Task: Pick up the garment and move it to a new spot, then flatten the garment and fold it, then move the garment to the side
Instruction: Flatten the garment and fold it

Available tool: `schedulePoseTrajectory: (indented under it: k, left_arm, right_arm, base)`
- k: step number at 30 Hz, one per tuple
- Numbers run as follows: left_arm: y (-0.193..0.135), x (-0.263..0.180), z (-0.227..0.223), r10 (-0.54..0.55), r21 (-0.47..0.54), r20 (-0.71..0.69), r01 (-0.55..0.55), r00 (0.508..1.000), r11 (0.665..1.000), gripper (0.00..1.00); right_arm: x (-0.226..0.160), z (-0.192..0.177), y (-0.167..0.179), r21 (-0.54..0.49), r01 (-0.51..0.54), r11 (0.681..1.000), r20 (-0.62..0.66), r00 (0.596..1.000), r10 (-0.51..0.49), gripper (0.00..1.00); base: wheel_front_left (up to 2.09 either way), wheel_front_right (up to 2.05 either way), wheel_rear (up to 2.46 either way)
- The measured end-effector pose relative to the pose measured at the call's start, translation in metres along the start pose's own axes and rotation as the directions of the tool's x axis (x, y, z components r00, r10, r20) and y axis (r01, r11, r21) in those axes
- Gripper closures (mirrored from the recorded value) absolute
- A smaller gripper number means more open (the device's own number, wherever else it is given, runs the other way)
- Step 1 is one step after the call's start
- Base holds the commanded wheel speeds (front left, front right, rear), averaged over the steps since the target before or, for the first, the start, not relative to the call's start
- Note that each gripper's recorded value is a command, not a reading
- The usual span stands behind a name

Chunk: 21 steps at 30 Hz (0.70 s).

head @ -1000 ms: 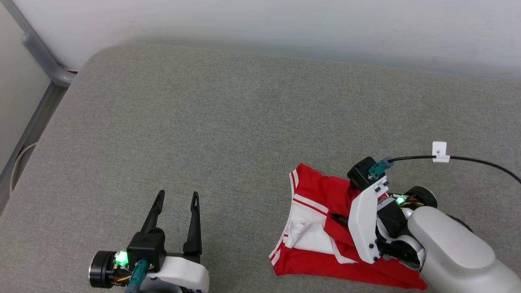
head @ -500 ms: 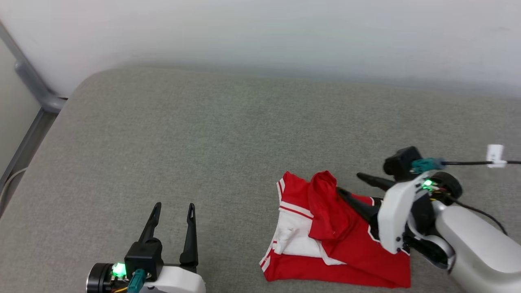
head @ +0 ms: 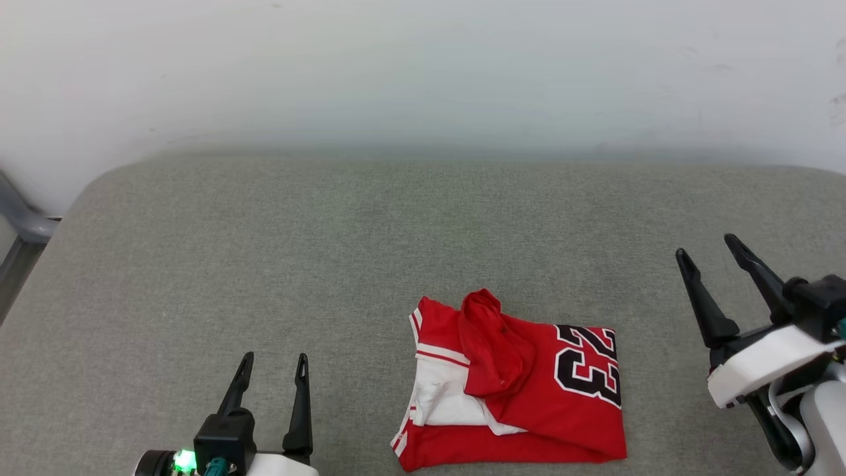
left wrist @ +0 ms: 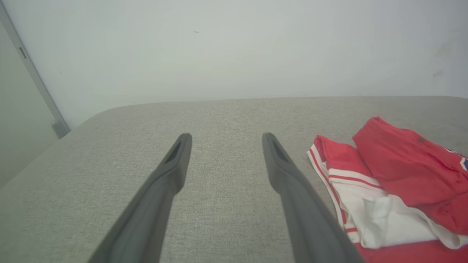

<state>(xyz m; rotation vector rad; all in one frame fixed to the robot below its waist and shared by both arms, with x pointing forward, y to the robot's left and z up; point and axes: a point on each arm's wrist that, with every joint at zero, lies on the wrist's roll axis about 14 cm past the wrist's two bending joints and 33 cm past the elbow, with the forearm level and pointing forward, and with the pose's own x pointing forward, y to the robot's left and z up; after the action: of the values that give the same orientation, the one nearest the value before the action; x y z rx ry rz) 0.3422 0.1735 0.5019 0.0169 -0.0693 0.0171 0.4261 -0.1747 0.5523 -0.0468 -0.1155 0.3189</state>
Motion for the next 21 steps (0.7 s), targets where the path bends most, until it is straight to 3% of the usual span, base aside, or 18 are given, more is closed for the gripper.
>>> schedulePoseTrajectory:
  k: [4,11,21]
  left_arm:
    - [-0.004,0.002,0.005,-0.015,-0.001,0.018,0.015,1.0,1.0,0.0]
    - [-0.005,0.0,0.01,-0.02,-0.001,0.031,0.02,0.999,1.0,0.0]
    - [0.002,-0.009,0.012,0.001,-0.001,0.038,-0.001,0.999,1.0,0.0]
  right_arm:
    - [-0.021,0.008,-0.012,0.001,0.106,0.994,0.065,0.992,-0.106,0.0]
    - [-0.05,0.024,-0.001,-0.006,0.18,0.984,0.146,0.973,-0.177,0.0]
    - [-0.081,0.002,0.022,0.072,0.217,0.974,0.086,0.971,-0.223,0.0]
  base:
    - [0.0,0.0,0.0]
    - [0.0,0.0,0.0]
    - [0.0,0.0,0.0]
